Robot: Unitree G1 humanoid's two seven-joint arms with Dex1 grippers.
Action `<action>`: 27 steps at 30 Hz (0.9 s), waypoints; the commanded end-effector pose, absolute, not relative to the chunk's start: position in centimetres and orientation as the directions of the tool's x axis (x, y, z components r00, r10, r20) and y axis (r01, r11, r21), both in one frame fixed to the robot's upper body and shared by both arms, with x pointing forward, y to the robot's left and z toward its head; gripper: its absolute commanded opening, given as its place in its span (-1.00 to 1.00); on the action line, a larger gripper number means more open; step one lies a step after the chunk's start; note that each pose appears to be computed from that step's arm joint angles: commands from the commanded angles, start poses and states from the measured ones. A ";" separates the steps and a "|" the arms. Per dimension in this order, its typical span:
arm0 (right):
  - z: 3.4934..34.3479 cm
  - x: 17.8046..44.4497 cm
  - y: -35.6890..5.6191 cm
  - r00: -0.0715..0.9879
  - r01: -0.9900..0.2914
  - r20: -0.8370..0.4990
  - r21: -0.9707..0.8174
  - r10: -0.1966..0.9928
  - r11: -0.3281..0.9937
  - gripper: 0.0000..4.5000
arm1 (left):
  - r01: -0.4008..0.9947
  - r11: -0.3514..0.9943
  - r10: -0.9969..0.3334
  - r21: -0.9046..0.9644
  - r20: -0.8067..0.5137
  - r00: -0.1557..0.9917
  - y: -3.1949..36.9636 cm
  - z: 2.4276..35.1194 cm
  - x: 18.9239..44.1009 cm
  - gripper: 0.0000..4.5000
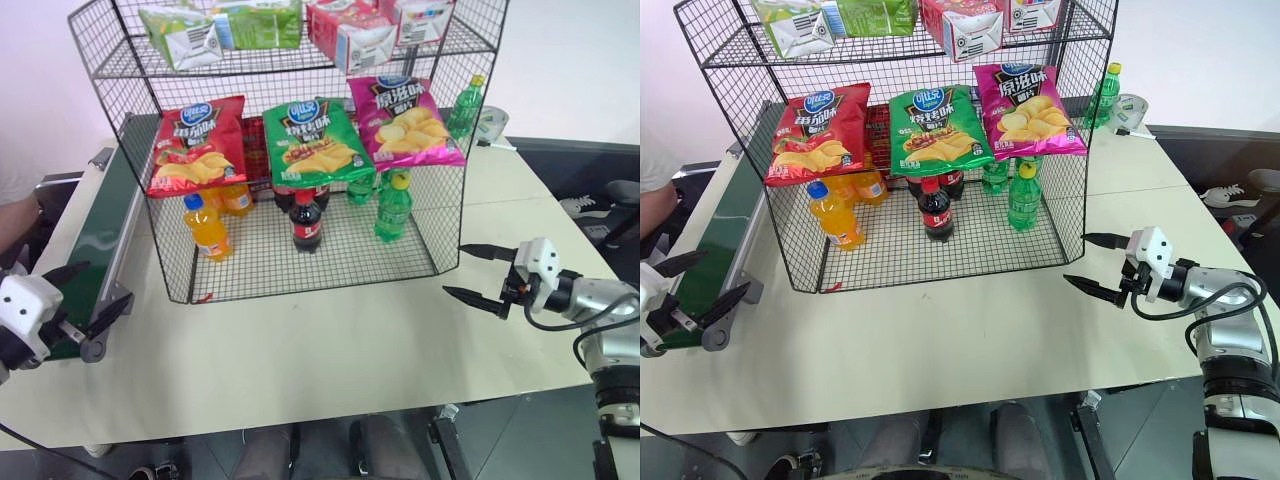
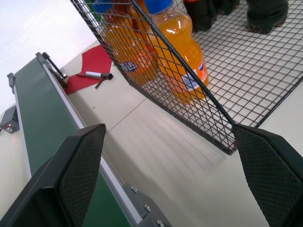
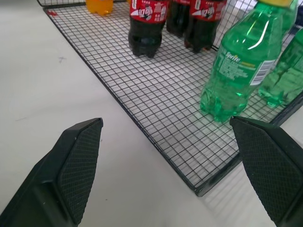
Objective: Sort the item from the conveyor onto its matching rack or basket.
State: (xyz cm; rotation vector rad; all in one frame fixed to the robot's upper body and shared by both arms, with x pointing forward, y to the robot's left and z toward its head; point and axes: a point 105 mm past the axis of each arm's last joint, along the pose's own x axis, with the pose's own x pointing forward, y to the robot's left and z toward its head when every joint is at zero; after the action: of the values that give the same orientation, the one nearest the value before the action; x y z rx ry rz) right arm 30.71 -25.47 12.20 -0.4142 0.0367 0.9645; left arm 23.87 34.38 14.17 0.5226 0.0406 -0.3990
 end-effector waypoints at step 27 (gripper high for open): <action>13.9 31.9 -24.9 0.629 -0.756 -0.160 -0.353 0.761 0.551 1.00 | 0.350 0.776 -0.348 0.526 -0.107 0.932 34.6 14.7 23.6 0.97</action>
State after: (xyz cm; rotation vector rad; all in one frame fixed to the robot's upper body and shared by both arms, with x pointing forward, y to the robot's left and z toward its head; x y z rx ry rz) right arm 31.74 -25.32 12.32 -0.4090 0.0452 0.8938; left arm 23.71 34.36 13.80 0.5490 0.0403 -0.3982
